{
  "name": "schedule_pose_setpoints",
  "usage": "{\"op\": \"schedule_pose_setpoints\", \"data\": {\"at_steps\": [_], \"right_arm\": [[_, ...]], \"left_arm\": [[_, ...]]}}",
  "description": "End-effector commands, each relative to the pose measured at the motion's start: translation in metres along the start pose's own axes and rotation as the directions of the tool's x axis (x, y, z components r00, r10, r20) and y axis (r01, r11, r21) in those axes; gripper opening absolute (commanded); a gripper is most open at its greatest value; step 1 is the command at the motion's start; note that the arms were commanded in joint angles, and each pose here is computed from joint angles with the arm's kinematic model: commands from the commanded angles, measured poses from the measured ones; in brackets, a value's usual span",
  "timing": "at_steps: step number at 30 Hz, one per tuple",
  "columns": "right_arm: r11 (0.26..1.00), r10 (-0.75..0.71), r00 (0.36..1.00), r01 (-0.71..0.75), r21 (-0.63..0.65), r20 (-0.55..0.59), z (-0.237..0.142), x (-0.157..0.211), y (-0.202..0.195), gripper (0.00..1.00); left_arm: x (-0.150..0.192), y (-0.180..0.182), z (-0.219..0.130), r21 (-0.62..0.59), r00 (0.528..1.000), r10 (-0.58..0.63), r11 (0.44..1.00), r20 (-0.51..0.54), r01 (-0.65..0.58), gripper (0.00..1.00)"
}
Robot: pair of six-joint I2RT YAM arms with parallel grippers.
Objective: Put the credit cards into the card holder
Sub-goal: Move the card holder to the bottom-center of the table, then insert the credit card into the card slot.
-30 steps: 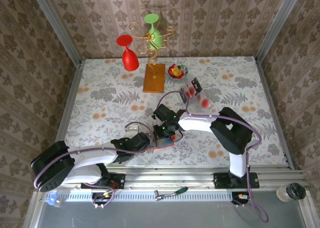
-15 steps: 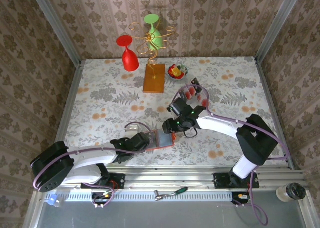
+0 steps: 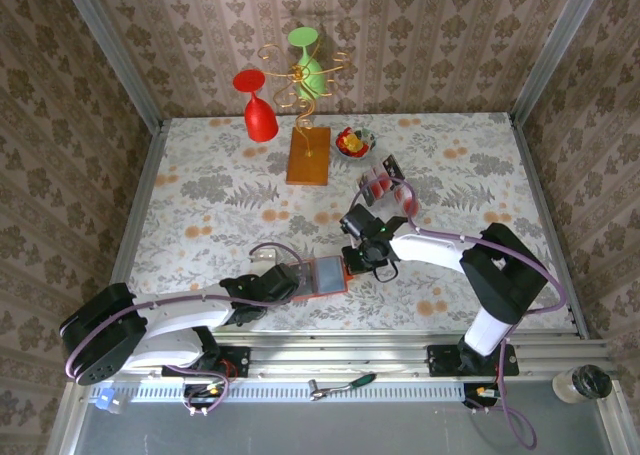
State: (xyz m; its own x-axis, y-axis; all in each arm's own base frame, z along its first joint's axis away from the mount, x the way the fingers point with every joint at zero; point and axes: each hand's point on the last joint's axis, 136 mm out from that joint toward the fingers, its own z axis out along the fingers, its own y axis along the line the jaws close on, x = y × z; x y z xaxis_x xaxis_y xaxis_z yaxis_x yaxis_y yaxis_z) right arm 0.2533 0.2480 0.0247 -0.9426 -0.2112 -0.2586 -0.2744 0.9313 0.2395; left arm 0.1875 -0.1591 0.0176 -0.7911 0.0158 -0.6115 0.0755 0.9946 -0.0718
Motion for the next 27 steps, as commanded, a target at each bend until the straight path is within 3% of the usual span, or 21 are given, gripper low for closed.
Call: {"op": "schedule_pose_setpoints", "data": {"at_steps": [1,11,13,14,17,22,27], "right_arm": [[0.999,0.011,1.000,-0.010,0.052,-0.009,-0.003,0.011,-0.017,0.00],[0.998,0.038,0.999,-0.039,0.054,0.017,-0.014,0.018,-0.024,0.02],[0.998,0.040,0.999,-0.041,0.049,0.018,-0.017,0.017,-0.022,0.26],[0.998,0.043,0.999,-0.044,0.043,0.025,-0.021,0.015,-0.021,0.32],[0.999,0.048,0.996,-0.050,0.020,0.068,-0.037,0.006,-0.014,0.37],[0.997,0.050,0.994,-0.043,-0.067,0.101,-0.052,-0.005,0.008,0.33],[0.989,0.018,0.996,-0.004,-0.151,0.092,-0.048,-0.005,0.039,0.10]], "left_arm": [[0.001,-0.005,0.001,0.029,1.000,0.008,1.000,-0.009,-0.008,0.78],[0.000,-0.008,0.002,0.032,1.000,0.013,0.999,-0.011,-0.013,0.78],[0.001,-0.007,0.003,0.031,1.000,0.015,0.999,-0.014,-0.015,0.78],[0.001,-0.008,0.003,0.033,1.000,0.015,0.999,-0.015,-0.015,0.78],[0.002,-0.008,0.003,0.037,1.000,0.016,0.999,-0.018,-0.015,0.78],[0.002,-0.010,0.005,0.040,1.000,0.020,0.999,-0.022,-0.019,0.78],[0.003,-0.012,0.006,0.039,0.999,0.024,0.999,-0.027,-0.023,0.78]]}}
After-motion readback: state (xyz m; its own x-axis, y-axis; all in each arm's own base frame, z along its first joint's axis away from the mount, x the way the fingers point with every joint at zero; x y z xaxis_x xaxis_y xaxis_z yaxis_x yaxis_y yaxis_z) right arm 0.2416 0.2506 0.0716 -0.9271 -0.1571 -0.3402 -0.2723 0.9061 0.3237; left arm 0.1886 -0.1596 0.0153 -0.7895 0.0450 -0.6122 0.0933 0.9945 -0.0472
